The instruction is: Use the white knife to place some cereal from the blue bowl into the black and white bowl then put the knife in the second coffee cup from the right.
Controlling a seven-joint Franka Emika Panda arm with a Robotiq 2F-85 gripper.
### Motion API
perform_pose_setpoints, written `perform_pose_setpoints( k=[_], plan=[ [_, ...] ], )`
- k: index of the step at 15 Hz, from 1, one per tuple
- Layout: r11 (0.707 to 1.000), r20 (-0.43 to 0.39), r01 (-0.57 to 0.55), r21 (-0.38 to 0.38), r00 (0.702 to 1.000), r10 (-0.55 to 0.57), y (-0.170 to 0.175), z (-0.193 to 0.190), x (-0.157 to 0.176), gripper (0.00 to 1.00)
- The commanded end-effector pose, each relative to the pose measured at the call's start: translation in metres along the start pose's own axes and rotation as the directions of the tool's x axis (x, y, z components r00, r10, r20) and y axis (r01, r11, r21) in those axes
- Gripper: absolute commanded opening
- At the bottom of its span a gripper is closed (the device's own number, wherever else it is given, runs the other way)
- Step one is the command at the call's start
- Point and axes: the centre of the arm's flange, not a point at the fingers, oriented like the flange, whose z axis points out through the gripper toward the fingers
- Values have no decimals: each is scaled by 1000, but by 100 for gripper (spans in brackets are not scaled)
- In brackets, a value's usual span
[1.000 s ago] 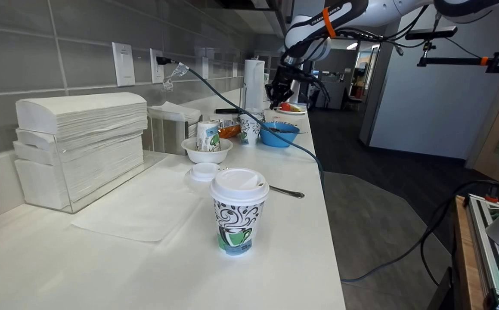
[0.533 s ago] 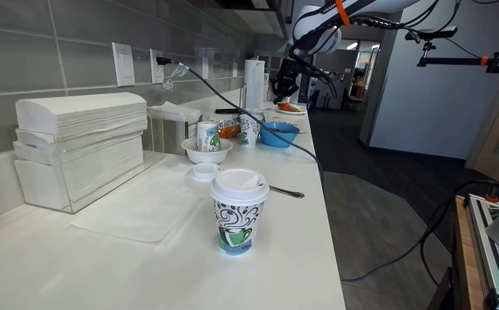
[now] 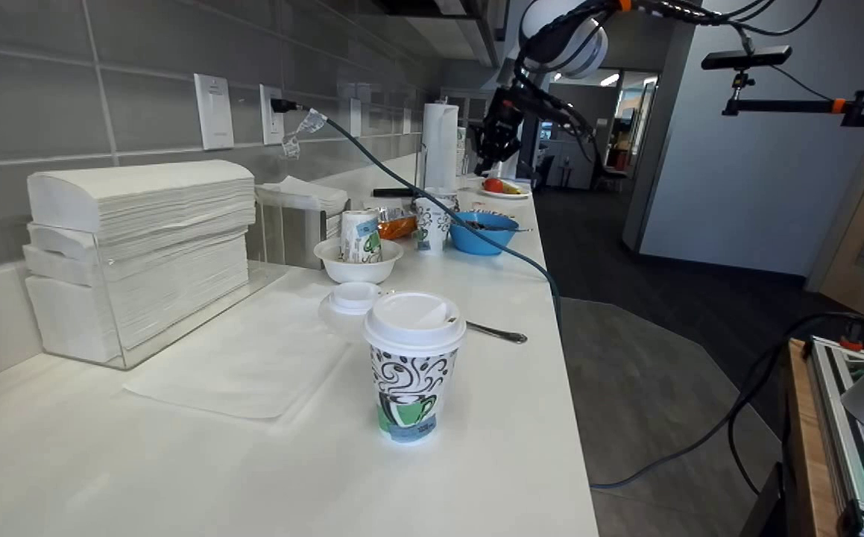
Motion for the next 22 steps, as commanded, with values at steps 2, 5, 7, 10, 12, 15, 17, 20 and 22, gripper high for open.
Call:
perform_pose_setpoints(
  k=[2, 5, 7, 10, 12, 15, 17, 20, 22],
  plan=[
    [995, 168, 57, 81, 983, -70, -14, -11, -32, 3],
    [990, 274, 46, 130, 958, -81, -22, -15, -31, 3],
    [988, 324, 18, 155, 944, -67, -23, -16, -25, 3],
    [983, 360, -37, 181, 933, -32, -22, -16, -7, 3],
    [976, 387, -78, 203, 922, -6, -20, -11, 6, 3],
    [965, 434, -130, 229, 901, 19, -17, 4, 19, 3],
    [957, 456, -168, 235, 889, 44, -16, 17, 28, 3],
    [943, 492, -227, 243, 867, 81, -17, 36, 40, 3],
    [932, 518, -263, 247, 849, 102, -22, 45, 45, 3]
  ],
)
